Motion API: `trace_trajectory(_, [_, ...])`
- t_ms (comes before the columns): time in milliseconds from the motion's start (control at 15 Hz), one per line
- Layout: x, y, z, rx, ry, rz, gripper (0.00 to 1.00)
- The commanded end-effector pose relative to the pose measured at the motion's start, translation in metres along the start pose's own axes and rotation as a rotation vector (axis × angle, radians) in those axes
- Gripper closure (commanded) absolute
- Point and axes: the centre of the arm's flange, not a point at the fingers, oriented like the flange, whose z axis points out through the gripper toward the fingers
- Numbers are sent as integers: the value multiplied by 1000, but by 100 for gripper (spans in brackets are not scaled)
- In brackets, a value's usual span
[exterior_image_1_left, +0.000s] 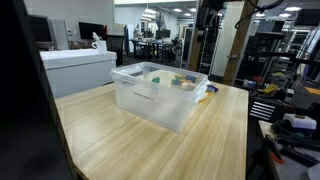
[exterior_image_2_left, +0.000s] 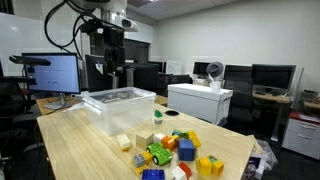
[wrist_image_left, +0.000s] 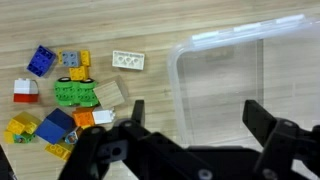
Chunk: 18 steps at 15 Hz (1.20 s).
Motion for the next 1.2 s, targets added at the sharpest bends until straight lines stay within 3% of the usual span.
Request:
trace_trajectory(0, [0,0,0,0,0,0,0])
trace_trajectory(667, [0,0,0,0,0,0,0])
trace_trajectory(1133, [28,32,2,-11,138,57,0])
